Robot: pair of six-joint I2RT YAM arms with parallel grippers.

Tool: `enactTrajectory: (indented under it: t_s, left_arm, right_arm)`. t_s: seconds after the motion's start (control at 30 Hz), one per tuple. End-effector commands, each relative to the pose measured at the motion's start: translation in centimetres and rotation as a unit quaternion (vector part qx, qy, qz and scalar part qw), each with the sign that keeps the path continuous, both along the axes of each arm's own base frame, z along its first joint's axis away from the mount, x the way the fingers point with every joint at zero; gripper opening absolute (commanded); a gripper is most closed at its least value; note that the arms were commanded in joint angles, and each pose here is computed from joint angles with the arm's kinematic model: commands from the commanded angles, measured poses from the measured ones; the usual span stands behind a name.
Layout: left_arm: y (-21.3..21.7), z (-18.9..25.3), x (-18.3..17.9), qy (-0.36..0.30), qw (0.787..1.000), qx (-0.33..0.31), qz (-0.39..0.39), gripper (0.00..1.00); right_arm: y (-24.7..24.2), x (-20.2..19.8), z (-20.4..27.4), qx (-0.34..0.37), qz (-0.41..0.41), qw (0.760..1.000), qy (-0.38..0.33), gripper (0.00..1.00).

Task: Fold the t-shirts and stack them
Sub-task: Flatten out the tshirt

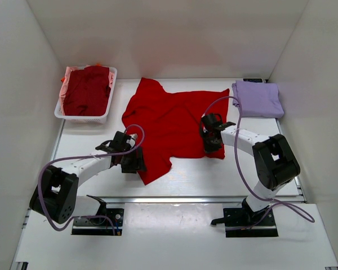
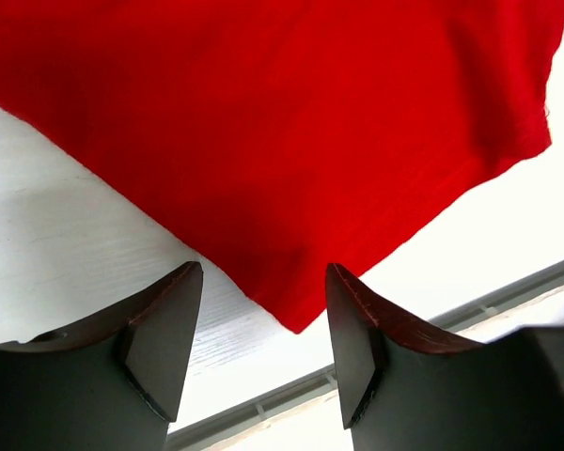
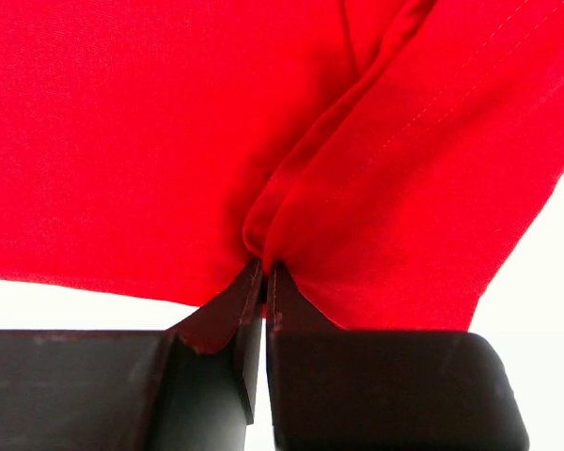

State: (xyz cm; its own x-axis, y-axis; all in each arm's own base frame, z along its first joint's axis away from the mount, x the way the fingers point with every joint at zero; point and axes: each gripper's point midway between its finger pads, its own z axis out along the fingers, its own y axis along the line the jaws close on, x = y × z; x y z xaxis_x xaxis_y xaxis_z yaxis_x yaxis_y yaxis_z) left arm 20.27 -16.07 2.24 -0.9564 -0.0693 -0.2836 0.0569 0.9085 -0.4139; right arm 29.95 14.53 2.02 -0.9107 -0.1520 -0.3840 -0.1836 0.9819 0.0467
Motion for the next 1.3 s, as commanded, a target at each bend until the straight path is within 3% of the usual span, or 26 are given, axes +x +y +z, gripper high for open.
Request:
enactTrajectory:
  t_s: [0.0, 0.1, 0.17, 0.23, 0.4, 0.57, 0.7, 0.9, 1.07, 1.13, 1.27]
  left_arm:
    - [0.1, 0.6, 0.0, -0.014, 1.0, 0.016, -0.013, 0.66]
    - [-0.3, -0.2, -0.3, -0.004, 1.0, 0.017, -0.017, 0.64]
    - [-0.5, -1.0, -0.1, 0.001, 1.0, 0.022, -0.015, 0.44]
    - [-0.5, -1.9, 0.0, 0.012, 0.999, 0.025, -0.019, 0.01]
    - [-0.4, -2.5, 0.1, 0.016, 0.998, 0.05, -0.035, 0.0]
    - [1.0, -1.2, 0.8, -0.005, 0.998, 0.056, -0.018, 0.0]
    - [2.0, -0.5, 0.8, -0.014, 0.997, 0.067, -0.023, 0.0]
    - [2.4, 1.0, 0.5, -0.02, 0.998, 0.059, -0.023, 0.0]
    - [3.3, 8.5, 2.8, -0.109, 0.993, 0.024, 0.024, 0.0]
    - [4.1, 14.0, 4.1, -0.178, 0.983, 0.004, 0.054, 0.0]
    - [5.5, 21.4, 6.4, -0.256, 0.962, -0.007, 0.094, 0.0]
  right_arm:
    - [0.5, 0.9, 0.7, 0.008, -0.004, 1.0, -0.017, 0.01]
    - [0.6, 1.0, 1.4, 0.011, -0.001, 1.0, -0.024, 0.0]
    - [0.4, 1.4, 2.6, 0.016, -0.006, 0.999, -0.037, 0.0]
    - [-0.2, 1.8, 3.6, 0.02, -0.015, 0.998, -0.049, 0.0]
    - [-3.6, 2.2, 8.7, 0.069, -0.076, 0.989, -0.11, 0.0]
    - [-10.7, 1.6, 11.7, 0.13, -0.212, 0.956, -0.155, 0.0]
    - [-12.3, -0.2, 11.1, 0.139, -0.225, 0.953, -0.145, 0.0]
    - [-13.4, -2.5, 9.1, 0.098, -0.255, 0.956, -0.111, 0.0]
    - [-14.1, -3.4, 13.0, 0.113, -0.263, 0.944, -0.163, 0.0]
    - [-13.9, -3.4, 16.4, 0.128, -0.256, 0.936, -0.207, 0.0]
    - [-13.5, -2.8, 21.0, 0.152, -0.242, 0.923, -0.257, 0.0]
